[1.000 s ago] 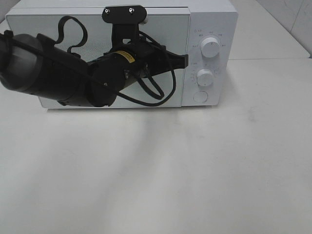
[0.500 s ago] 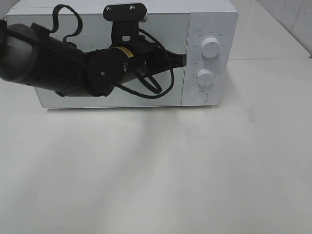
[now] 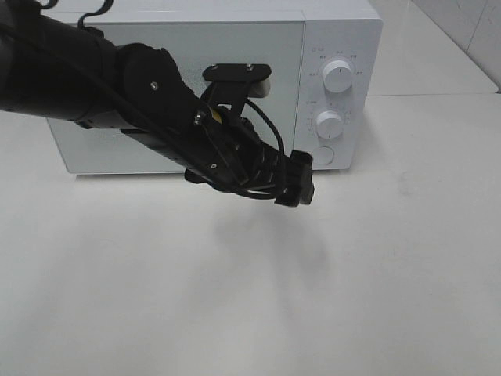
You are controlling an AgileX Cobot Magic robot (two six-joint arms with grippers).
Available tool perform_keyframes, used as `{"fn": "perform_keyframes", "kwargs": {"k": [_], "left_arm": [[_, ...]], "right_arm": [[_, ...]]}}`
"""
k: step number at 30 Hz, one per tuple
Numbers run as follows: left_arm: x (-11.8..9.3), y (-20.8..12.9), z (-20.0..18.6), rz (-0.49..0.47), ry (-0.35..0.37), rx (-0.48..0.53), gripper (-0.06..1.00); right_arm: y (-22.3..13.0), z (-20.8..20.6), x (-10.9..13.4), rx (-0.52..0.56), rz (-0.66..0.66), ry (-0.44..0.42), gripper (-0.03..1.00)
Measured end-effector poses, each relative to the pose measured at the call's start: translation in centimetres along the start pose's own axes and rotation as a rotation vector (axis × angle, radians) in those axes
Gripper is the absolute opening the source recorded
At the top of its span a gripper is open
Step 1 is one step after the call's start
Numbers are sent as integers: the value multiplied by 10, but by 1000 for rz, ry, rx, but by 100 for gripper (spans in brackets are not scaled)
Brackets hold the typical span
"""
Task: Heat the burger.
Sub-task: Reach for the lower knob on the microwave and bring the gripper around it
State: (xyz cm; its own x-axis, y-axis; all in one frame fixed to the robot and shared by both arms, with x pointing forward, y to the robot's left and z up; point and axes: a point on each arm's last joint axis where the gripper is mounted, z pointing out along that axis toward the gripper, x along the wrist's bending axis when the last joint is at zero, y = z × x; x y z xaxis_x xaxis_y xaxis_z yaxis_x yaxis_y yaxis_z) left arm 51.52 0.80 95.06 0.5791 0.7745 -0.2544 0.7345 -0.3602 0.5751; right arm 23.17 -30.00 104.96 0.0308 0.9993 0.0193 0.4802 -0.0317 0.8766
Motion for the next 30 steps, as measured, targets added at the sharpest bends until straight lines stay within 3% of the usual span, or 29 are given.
{"fn": "perform_keyframes", "kwargs": {"k": [1, 3, 6, 8, 11, 13, 17, 19, 22, 24, 26, 27, 30], "left_arm": [[0, 0, 0, 0, 0, 0, 97], [-5, -8, -16, 13, -29, 131, 99], [-7, -8, -20, 20, -33, 151, 99], [-8, -14, -39, 87, -29, 255, 99], [-8, -15, -45, 106, -23, 280, 99], [-7, -19, -62, 148, 3, 358, 99], [-3, -20, -70, 133, 18, 394, 99], [19, -18, -86, 67, 53, 442, 99], [25, -17, -90, 50, 60, 451, 99], [54, -13, -112, -33, 96, 462, 99], [60, -13, -118, -50, 103, 468, 99], [75, -12, -130, -92, 122, 467, 99], [92, -11, -151, -150, 146, 451, 99]], "right_arm": [[0, 0, 0, 0, 0, 0, 75], [0, 0, 0, 0, 0, 0, 75], [0, 0, 0, 0, 0, 0, 75], [0, 0, 0, 0, 0, -1, 75], [0, 0, 0, 0, 0, -1, 75], [0, 0, 0, 0, 0, -1, 75], [0, 0, 0, 0, 0, -1, 75], [0, 0, 0, 0, 0, -1, 75], [0, 0, 0, 0, 0, -1, 75], [0, 0, 0, 0, 0, -1, 75], [0, 0, 0, 0, 0, -1, 75], [0, 0, 0, 0, 0, -1, 75], [0, 0, 0, 0, 0, -1, 75]]}}
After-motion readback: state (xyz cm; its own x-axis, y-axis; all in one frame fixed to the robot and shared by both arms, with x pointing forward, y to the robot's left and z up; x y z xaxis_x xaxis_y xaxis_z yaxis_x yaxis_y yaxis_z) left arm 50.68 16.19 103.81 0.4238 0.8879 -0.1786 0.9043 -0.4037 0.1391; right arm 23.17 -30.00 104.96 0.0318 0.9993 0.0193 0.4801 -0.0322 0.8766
